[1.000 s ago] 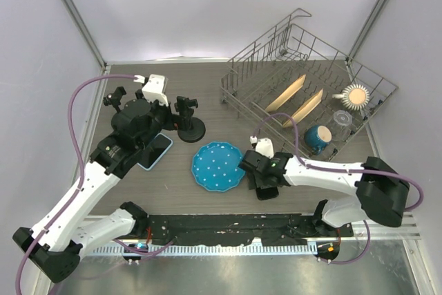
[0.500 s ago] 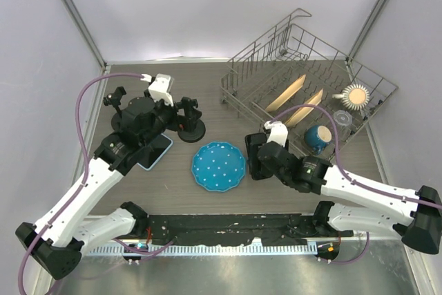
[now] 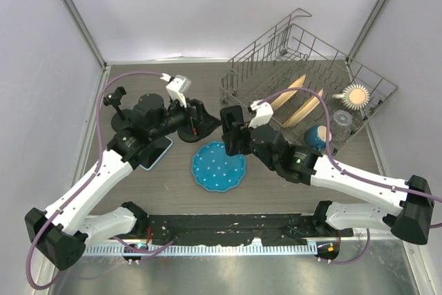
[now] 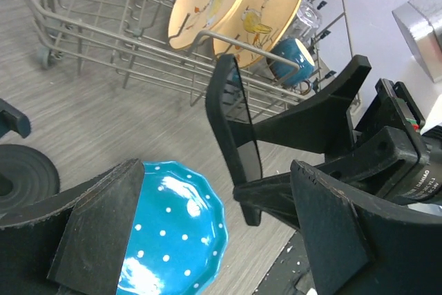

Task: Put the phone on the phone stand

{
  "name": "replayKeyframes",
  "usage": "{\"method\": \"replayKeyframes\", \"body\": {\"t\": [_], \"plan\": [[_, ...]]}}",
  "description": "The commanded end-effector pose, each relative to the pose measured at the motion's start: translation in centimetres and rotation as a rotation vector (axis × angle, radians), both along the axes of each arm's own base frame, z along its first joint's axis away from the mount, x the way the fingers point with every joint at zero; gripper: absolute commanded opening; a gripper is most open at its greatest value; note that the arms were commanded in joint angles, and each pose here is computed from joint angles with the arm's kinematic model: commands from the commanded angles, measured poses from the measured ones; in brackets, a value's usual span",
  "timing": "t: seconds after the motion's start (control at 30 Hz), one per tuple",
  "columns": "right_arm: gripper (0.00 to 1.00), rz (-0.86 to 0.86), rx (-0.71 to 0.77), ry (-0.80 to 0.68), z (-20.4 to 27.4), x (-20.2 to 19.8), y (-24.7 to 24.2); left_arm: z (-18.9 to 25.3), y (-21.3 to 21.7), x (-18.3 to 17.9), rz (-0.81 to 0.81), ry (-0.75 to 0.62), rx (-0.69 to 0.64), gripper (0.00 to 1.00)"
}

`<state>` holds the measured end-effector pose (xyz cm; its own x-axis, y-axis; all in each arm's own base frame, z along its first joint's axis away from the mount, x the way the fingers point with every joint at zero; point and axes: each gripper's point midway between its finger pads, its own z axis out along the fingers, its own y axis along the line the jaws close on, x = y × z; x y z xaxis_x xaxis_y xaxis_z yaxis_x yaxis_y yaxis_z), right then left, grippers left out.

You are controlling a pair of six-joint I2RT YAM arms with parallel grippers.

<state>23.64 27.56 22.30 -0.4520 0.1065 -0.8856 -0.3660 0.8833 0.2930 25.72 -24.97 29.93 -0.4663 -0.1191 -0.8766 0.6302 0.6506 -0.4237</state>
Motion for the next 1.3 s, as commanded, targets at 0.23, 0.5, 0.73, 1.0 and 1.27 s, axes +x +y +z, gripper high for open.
{"method": "replayKeyframes", "body": {"t": [0.23, 0.5, 0.73, 1.0, 1.27], "plan": [[0.00, 0.081, 0.322, -0.178, 9.6, 1.3, 4.8, 0.2, -1.2, 0.6, -0.020, 0.033, -0.051, 0.75], [0.00, 0.124, 0.343, -0.185, 9.7, 1.3, 6.1, -0.2, -1.2, 0.9, -0.011, 0.044, -0.040, 0.62], [0.00, 0.161, 0.328, -0.179, 9.5, 0.9, 6.7, -0.7, -1.6, 1.0, -0.030, 0.053, -0.034, 0.35], [0.75, 0.272, 0.190, -0.052, 6.5, 0.1, 7.8, -0.1, -1.4, 0.8, -0.038, 0.012, -0.024, 0.00], [0.85, 0.566, 0.145, 0.090, 2.8, -4.7, 8.1, 2.2, -0.6, -0.6, -0.066, -0.096, -0.052, 0.00]]}}
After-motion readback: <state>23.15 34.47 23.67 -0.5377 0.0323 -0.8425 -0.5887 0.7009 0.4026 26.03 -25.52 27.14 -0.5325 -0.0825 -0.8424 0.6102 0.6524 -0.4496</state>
